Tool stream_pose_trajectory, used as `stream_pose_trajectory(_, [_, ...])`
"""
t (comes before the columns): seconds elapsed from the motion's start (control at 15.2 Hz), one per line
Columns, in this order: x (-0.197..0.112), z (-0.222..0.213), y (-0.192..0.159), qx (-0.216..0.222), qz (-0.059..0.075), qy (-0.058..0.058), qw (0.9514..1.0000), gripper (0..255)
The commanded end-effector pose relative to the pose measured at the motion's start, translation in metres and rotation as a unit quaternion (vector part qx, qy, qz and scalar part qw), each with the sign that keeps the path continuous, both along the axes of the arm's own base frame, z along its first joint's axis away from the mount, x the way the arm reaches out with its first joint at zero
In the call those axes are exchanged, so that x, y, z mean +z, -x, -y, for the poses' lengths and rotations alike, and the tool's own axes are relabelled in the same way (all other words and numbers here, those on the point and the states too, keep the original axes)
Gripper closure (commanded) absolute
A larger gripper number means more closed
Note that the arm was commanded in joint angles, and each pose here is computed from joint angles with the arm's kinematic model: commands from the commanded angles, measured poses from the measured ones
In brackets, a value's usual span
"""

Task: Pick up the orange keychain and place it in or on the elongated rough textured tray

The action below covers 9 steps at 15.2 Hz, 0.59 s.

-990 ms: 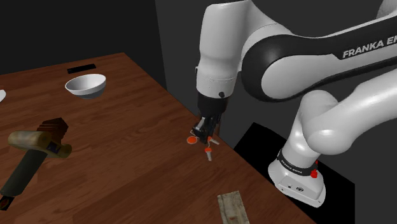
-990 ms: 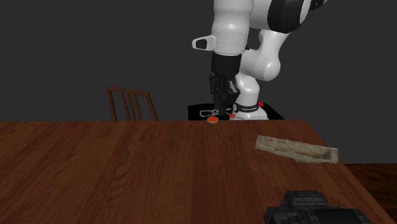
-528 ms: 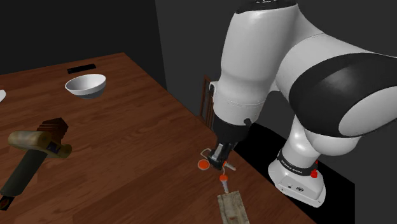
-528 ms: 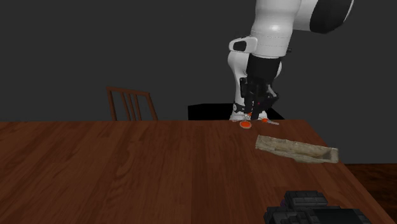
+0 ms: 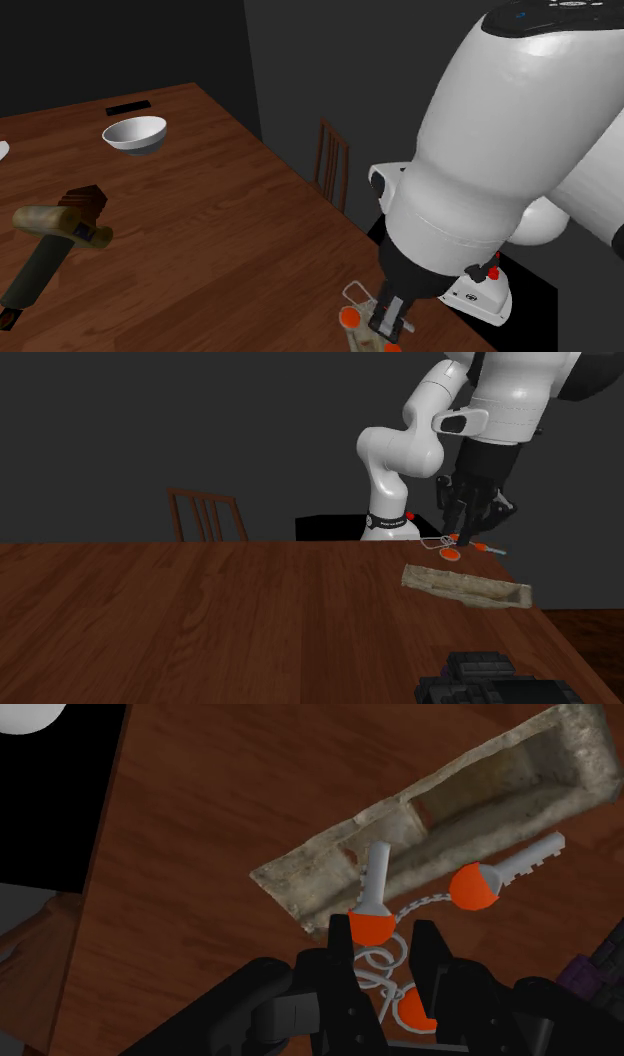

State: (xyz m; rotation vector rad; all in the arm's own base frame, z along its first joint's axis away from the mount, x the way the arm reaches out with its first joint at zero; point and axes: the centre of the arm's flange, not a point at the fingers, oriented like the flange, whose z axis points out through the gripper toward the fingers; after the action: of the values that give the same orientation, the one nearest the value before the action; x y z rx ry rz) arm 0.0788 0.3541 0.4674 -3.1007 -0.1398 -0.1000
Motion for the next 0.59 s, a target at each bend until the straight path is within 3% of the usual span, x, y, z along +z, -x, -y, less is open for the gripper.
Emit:
stream_pose_trajectory(0.0, [0.001, -0.016, 0.029, -0.001, 0.0, 0.0, 1.0, 255])
stream_pose_trajectory(0.53, [-0.041, -0.016, 0.029, -0.001, 0.0, 0.0, 1.0, 255])
